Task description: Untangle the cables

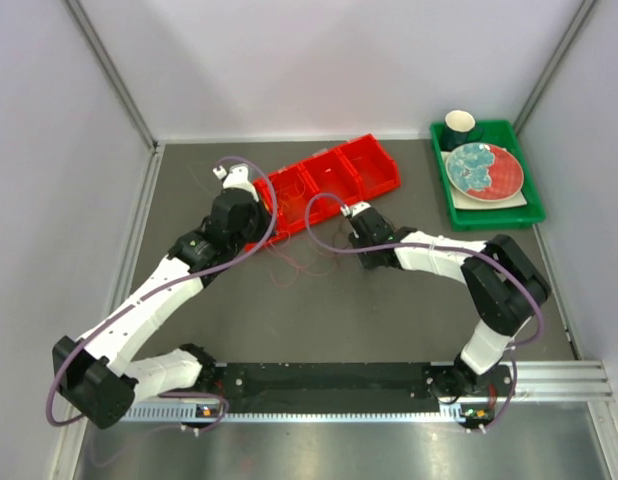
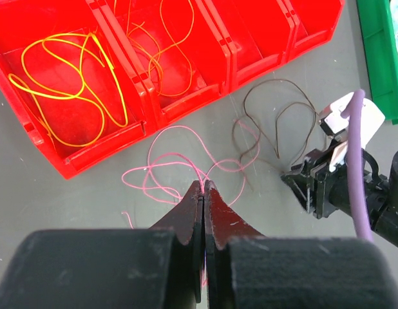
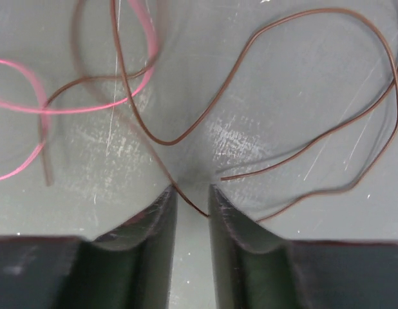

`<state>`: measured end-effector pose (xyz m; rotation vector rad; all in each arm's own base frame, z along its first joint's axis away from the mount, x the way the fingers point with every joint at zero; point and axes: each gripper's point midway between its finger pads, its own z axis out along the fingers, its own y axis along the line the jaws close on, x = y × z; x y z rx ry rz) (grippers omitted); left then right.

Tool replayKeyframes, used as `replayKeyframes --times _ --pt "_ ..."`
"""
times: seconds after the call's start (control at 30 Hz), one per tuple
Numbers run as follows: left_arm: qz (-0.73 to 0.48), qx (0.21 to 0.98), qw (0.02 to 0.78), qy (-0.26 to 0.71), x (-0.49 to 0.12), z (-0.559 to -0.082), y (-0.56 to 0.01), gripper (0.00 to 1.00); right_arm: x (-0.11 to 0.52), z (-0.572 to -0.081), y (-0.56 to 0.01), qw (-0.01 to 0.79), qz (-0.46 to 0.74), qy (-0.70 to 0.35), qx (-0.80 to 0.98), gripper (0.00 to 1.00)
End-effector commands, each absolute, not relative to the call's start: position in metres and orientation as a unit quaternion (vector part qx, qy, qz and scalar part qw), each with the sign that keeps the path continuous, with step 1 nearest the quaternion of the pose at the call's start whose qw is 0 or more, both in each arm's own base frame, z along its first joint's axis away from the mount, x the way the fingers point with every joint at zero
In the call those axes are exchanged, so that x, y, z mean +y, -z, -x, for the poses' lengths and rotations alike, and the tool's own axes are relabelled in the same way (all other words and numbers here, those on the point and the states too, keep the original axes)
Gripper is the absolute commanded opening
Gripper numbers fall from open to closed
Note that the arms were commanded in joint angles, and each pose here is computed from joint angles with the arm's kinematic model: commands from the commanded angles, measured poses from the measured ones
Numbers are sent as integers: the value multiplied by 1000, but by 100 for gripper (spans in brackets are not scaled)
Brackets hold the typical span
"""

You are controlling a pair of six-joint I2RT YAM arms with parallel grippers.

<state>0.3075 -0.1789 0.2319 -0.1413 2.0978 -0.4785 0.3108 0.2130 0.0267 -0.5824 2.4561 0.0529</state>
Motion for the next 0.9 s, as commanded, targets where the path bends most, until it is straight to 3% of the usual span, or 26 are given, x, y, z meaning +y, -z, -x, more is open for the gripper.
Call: replayKeyframes --times 0.0,0.07,0.3,0.5,0.87 --pt "63 846 486 213 -184 -314 -241 0 225 -327 -45 342 208 -29 916 13" --pt "63 845 486 211 -184 -315 -241 0 224 -326 -50 347 204 -31 915 0" --pt "74 855 479 183 -172 -318 -231 0 211 -319 -107 384 159 -41 908 0" --pt "125 853 485 145 -123 -334 -227 0 191 -298 -172 423 147 -54 892 0" --pt "160 859 470 124 -94 -339 -204 0 159 -261 -240 453 142 -76 877 0"
